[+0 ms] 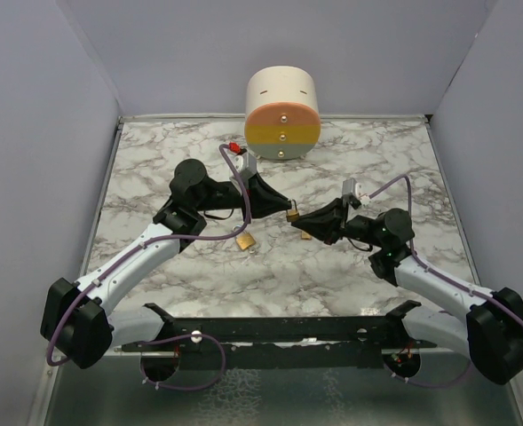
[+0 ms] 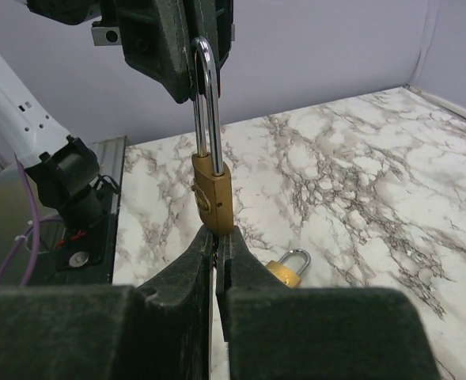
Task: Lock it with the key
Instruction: Lock the lock, then place the lock at the center of the board.
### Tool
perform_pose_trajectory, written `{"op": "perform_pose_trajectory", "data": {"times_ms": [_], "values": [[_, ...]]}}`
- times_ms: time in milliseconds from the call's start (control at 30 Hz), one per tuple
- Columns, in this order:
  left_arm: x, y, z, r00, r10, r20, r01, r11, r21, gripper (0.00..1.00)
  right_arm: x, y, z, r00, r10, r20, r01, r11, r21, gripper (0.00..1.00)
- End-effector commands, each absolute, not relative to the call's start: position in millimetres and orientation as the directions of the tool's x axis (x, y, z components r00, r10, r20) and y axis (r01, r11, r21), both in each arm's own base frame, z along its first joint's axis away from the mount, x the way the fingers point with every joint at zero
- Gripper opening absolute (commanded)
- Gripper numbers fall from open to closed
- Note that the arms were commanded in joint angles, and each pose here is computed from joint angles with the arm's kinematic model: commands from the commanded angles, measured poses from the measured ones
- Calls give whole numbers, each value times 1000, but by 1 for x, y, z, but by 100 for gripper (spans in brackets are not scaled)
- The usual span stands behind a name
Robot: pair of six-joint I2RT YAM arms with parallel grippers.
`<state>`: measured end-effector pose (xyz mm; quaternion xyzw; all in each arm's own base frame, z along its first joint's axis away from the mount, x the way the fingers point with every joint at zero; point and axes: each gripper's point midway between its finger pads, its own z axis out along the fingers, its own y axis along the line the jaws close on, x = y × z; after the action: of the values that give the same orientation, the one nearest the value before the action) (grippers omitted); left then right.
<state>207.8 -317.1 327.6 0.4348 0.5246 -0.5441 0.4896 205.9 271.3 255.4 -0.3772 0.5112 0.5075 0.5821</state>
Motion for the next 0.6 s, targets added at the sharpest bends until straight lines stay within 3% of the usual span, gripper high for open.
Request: {"op": "perform_pose_trajectory", "data": {"times_ms": [0,567], "values": [[206,-318,357,-53,-136,-989,998,24,-57,0,210,276,260,-29,208,-978,-975,211,74,2],[220,-302,406,152,-232,-961,974,200,106,0,205,269,226,-102,169,-980,-949,279,147,2]]}}
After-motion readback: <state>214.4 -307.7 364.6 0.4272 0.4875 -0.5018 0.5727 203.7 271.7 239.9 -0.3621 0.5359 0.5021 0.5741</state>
